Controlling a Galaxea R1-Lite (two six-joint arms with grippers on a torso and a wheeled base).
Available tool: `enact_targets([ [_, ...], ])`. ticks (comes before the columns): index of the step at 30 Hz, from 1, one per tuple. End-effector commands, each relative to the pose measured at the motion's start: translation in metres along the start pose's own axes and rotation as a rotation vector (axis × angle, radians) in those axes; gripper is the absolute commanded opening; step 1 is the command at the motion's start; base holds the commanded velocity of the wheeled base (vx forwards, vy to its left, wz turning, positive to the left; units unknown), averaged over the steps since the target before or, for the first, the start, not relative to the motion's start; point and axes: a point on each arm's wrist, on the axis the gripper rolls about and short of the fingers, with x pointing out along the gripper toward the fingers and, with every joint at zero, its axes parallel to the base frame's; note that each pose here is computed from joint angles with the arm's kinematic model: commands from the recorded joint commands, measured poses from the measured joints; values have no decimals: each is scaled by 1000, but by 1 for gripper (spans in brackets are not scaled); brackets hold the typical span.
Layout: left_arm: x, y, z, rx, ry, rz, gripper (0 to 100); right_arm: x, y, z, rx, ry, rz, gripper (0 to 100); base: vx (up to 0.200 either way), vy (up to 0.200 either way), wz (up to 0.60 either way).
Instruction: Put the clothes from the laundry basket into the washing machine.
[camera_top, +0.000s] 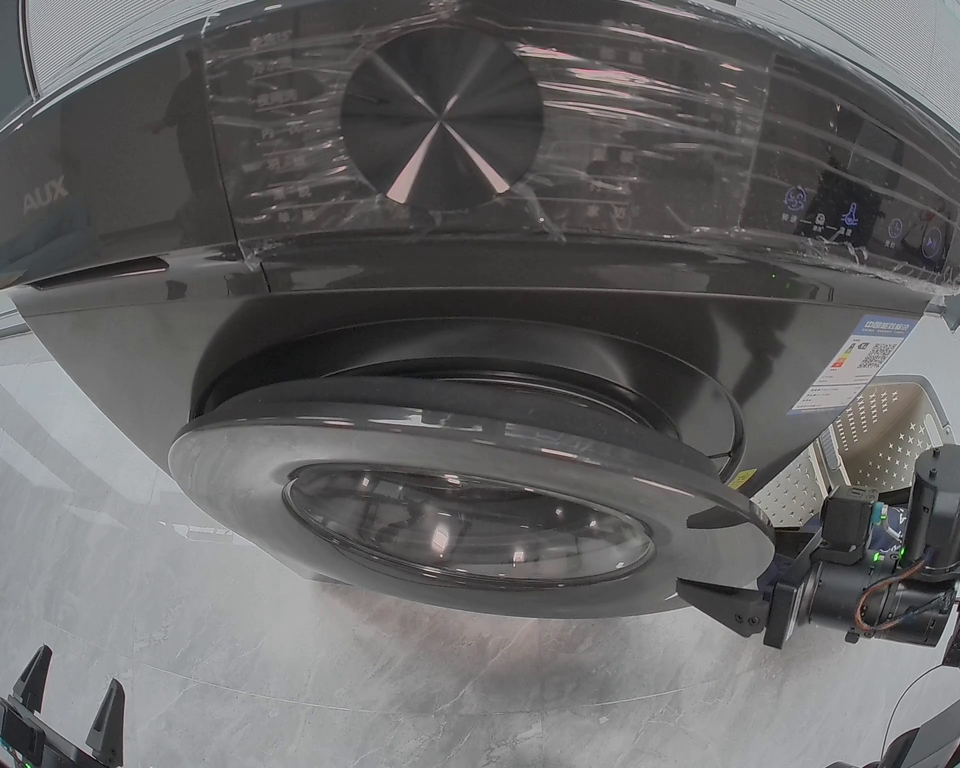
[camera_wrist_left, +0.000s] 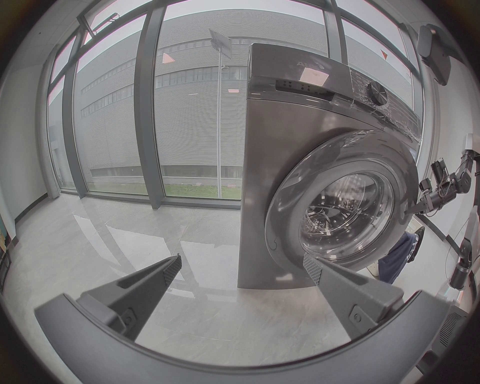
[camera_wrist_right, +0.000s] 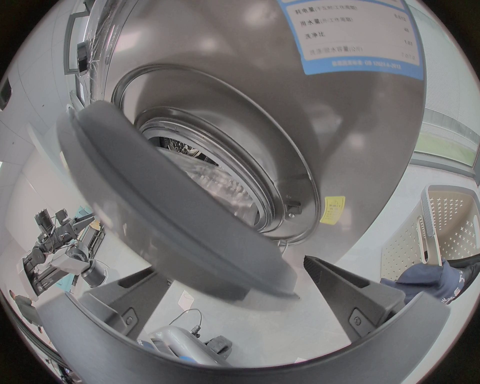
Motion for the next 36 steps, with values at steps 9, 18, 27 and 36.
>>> enact_targets([
  [9,1,0,-5,0,8,1,100,16,4,1,-8,33,13,100,-111,0,0],
  [18,1,0,-5,0,8,1,100,10,3,3,-7,12,10,100,0,0,0],
  [27,1,0,-5,0,8,1,100,22,4,9,-14,16,7,100,-89,0,0],
  [36,1,0,-5,3,12,0,100,17,10,-9,-21,79,37,100,-111,0,0],
])
